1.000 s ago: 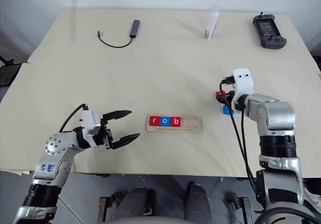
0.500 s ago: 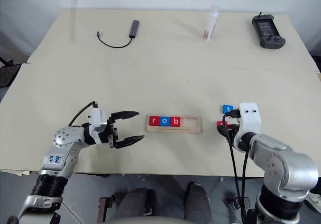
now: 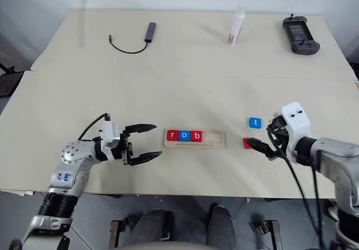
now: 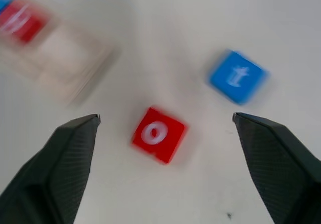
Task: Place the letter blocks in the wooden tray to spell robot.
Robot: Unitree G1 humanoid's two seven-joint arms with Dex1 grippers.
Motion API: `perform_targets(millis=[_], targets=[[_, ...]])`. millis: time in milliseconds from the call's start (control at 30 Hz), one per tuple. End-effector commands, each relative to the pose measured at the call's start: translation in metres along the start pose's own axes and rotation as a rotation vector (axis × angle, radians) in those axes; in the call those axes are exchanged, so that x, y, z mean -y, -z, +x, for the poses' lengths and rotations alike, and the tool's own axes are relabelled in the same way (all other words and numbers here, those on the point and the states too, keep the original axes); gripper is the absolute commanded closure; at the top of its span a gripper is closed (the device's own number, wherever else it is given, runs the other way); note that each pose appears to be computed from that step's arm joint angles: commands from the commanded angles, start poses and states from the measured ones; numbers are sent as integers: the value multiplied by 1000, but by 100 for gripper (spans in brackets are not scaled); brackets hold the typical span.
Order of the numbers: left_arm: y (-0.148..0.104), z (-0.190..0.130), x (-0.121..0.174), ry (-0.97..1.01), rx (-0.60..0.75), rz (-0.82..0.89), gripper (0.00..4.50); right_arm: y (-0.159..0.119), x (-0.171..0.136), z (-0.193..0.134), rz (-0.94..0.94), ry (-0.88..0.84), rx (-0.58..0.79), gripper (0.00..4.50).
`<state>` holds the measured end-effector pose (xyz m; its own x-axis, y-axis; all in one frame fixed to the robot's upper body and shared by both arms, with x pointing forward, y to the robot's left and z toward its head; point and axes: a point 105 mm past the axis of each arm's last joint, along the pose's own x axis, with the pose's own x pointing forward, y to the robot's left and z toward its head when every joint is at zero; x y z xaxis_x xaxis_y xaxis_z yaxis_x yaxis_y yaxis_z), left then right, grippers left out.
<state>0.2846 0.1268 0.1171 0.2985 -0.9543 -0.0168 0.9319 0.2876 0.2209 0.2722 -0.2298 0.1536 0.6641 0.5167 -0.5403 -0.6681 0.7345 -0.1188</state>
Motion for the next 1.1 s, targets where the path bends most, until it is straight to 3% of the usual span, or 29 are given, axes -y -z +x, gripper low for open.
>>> perform_targets(millis=[33, 333, 433, 667, 833, 1100], targets=[[-11, -4, 4, 10, 17, 50, 0, 4, 1, 2, -268, -178, -3, 5], [-19, -6, 16, 38, 20, 88, 0, 26, 35, 33, -398, -293, -80, 5], [-20, -7, 18, 40, 16, 87, 0, 23, 35, 41, -406, -308, -64, 66], [-21, -10, 18, 10, 9, 89, 0, 16, 28, 45, -423, -357, -33, 298], [-21, -13, 18, 2, 1, 86, 0, -16, 12, 42, -484, -431, 50, 305], [-21, -12, 19, -16, -1, 82, 0, -55, -30, 71, -521, -512, 12, 305]])
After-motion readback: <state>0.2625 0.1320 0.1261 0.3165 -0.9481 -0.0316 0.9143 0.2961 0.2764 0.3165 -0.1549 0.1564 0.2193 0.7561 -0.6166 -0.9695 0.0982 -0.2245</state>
